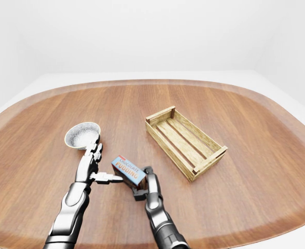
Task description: Pick up the chocolate pudding and put it in the tray.
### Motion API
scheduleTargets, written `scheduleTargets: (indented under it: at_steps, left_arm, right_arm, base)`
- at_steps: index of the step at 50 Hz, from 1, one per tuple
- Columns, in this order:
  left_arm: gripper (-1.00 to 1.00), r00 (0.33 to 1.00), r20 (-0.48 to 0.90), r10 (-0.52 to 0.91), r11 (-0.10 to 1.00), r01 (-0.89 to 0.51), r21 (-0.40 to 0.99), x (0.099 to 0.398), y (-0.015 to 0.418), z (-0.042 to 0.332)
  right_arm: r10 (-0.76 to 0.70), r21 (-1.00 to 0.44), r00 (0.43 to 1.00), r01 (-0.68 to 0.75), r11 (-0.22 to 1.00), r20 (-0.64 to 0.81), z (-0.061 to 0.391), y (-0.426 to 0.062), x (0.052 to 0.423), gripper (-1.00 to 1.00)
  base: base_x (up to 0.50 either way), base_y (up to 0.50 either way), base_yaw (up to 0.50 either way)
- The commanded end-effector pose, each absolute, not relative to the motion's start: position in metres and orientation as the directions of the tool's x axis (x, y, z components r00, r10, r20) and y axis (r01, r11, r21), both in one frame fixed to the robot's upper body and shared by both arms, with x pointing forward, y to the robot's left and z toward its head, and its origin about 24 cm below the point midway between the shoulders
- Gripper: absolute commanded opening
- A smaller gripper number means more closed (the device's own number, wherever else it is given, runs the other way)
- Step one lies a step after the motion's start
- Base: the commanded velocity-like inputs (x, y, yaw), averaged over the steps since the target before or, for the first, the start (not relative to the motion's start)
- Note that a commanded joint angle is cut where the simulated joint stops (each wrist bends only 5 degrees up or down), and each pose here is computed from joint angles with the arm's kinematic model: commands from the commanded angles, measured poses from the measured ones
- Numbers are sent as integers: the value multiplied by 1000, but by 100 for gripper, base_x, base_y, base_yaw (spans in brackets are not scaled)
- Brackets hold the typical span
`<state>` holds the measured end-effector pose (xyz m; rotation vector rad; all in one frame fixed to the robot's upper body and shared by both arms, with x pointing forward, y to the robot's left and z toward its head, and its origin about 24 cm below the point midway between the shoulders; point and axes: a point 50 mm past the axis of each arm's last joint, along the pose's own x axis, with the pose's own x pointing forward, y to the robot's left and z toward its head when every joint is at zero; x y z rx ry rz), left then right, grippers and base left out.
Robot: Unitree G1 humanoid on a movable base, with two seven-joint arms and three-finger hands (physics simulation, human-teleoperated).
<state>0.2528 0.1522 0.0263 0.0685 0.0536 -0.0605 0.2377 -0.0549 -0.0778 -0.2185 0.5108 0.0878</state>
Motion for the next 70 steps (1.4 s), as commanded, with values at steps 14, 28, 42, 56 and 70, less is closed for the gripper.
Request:
scheduleTargets:
  at_steps: [14,28,42,56,70]
  left_arm:
    - [100,998,-48,-51,997,53,50,254,153,28]
    - [100,998,-48,-52,997,54,51,254,153,26]
    - [100,998,-48,-52,997,54,50,254,153,29]
    - [100,998,-49,-50,997,53,48,254,154,28]
    - [100,998,-52,-45,998,47,43,255,154,29]
  right_arm:
    - [-48,-309,934,-69,948,-355,-60,-63,241,-100]
    - [27,-178,973,-69,982,-228,-23,-66,263,-100]
    - [82,-118,986,-100,988,-145,4,-68,287,-100]
    - [21,-266,985,-67,962,-172,21,-76,342,-100]
    - [33,-302,990,-73,951,-134,85,-80,394,-100]
  base:
    - [0,0,0]
    - [0,0,0]
    - [0,0,0]
    - [0,0,0]
    - [0,0,0]
